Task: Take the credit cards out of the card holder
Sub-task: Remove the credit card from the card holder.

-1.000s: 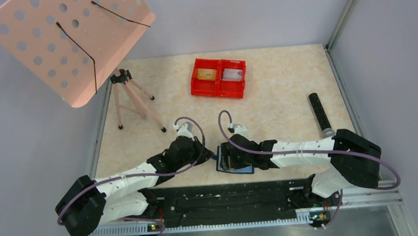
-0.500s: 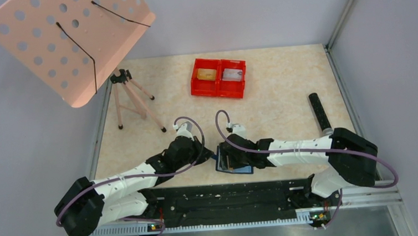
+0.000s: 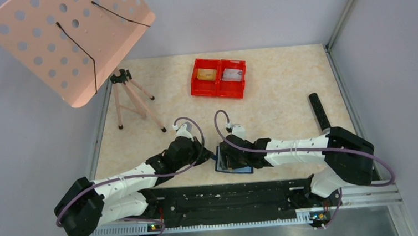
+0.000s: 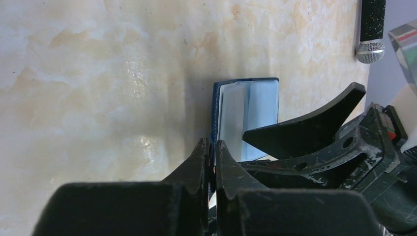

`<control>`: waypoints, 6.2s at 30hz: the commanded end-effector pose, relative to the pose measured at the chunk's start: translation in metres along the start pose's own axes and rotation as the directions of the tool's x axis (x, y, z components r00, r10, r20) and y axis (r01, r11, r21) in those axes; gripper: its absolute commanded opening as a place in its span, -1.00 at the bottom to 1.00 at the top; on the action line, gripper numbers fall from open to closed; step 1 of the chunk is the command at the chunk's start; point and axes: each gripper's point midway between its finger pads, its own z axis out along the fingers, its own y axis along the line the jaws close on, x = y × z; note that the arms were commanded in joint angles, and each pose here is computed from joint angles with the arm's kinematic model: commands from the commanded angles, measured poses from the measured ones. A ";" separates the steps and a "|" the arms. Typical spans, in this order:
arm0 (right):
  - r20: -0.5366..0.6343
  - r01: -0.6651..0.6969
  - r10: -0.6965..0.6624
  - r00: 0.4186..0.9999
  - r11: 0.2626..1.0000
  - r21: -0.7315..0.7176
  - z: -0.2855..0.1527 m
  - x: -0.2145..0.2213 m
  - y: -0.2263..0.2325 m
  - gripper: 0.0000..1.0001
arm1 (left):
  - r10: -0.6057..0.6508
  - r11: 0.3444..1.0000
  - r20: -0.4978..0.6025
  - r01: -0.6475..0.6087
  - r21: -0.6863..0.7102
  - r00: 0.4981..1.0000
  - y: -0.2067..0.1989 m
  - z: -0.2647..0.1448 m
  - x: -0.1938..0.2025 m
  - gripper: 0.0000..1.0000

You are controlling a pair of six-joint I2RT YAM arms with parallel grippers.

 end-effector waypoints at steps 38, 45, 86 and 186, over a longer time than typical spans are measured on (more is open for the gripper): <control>0.135 0.212 -0.200 0.970 0.974 -0.082 -0.033 -0.032 0.017 0.34 | 0.001 0.999 0.011 -0.002 0.051 1.000 -0.012 -0.004 -0.003 -1.00; 0.101 0.220 -0.212 0.972 0.972 -0.081 -0.020 -0.028 0.024 0.34 | 0.003 0.999 0.010 -0.004 0.052 1.000 -0.013 -0.005 -0.003 -1.00; 0.088 0.193 -0.220 0.971 0.948 0.252 -0.027 -0.030 -0.046 0.15 | 0.005 0.998 -0.035 -0.003 0.056 0.999 -0.011 -0.002 0.011 -1.00; 0.080 -0.171 0.189 0.979 0.967 -0.188 -0.002 -0.026 -0.085 -0.53 | 0.013 1.000 -0.202 -0.017 -0.016 0.979 -0.029 0.075 0.039 -0.27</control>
